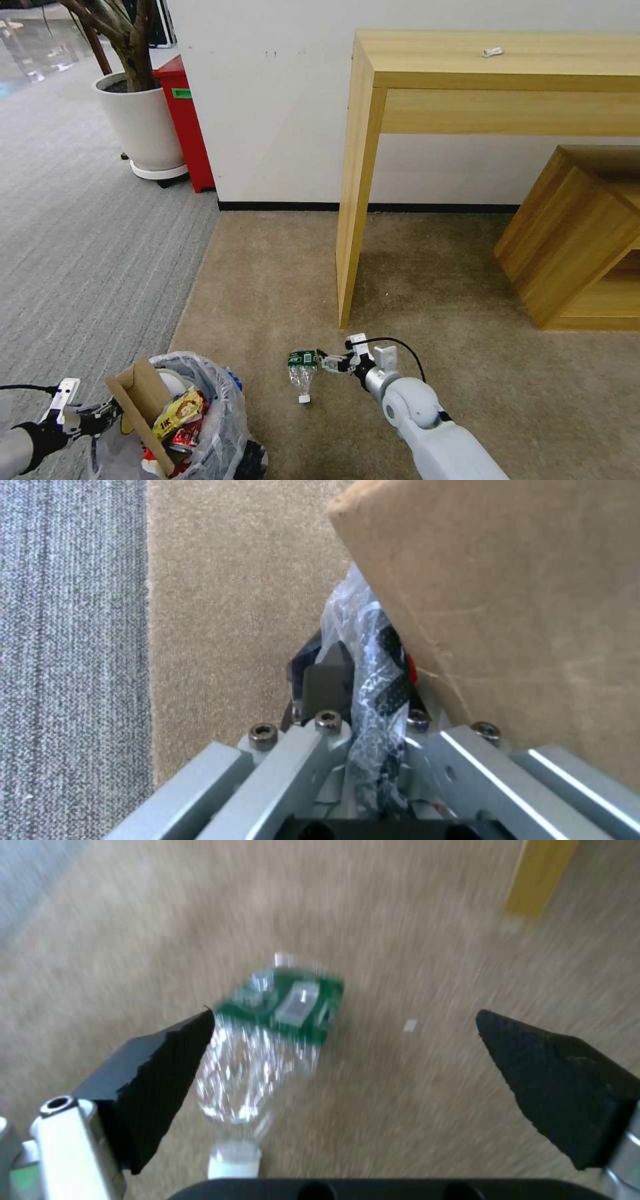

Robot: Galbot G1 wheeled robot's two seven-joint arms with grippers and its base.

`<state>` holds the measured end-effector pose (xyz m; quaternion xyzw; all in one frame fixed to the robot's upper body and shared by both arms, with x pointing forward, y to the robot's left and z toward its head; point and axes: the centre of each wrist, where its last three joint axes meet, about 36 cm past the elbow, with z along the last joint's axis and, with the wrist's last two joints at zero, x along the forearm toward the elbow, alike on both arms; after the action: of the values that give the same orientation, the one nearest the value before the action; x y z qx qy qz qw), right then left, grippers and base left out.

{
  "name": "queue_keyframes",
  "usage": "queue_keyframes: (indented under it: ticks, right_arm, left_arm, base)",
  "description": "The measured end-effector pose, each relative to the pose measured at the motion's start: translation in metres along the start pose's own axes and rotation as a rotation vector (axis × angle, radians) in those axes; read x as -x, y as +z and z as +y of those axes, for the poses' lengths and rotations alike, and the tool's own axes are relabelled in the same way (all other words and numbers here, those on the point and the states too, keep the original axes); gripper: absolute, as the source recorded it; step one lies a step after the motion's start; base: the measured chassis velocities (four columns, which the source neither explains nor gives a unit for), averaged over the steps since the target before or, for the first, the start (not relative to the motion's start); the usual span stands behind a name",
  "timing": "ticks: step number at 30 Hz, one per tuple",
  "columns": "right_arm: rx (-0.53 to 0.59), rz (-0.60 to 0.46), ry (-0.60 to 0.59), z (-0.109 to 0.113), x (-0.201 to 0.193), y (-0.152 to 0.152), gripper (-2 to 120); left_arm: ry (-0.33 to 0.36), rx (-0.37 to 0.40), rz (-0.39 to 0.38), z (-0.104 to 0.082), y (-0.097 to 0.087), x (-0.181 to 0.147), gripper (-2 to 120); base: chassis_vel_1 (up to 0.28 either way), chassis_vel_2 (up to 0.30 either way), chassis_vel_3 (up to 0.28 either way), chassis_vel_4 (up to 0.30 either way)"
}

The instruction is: Pick up the trash bin and place the garbage on the floor into it.

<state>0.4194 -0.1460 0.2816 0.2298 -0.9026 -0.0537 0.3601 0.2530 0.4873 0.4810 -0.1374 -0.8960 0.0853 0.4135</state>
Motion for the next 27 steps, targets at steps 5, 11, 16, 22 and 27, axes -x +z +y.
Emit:
queue_keyframes:
  ticks: [5,11,16,22,27]
  right_arm:
    - [0.01,0.07,-0.017,0.007,0.018,0.003,100]
    - [0.031,0.153,-0.037,0.023,0.042,0.008,100]
    - [0.055,0.183,-0.038,0.027,0.057,0.008,100]
    - [0.066,0.222,-0.067,0.031,0.075,0.012,100]
    - [0.075,0.229,-0.082,0.033,0.084,0.01,100]
  left_arm:
    - [0.002,0.006,-0.002,0.001,-0.003,-0.001,0]
    - [0.004,0.013,-0.007,0.001,-0.007,-0.002,0]
    - [0.003,0.018,-0.011,0.0,-0.009,-0.003,0]
    - [-0.002,0.019,-0.018,-0.003,-0.008,-0.007,0]
    - [-0.003,0.019,-0.027,-0.005,-0.009,-0.009,0]
  base:
    - [0.0,0.0,0.0,0.0]
    - [0.0,0.0,0.0,0.0]
    - [0.0,0.0,0.0,0.0]
    - [0.0,0.0,0.0,0.0]
    - [0.0,0.0,0.0,0.0]
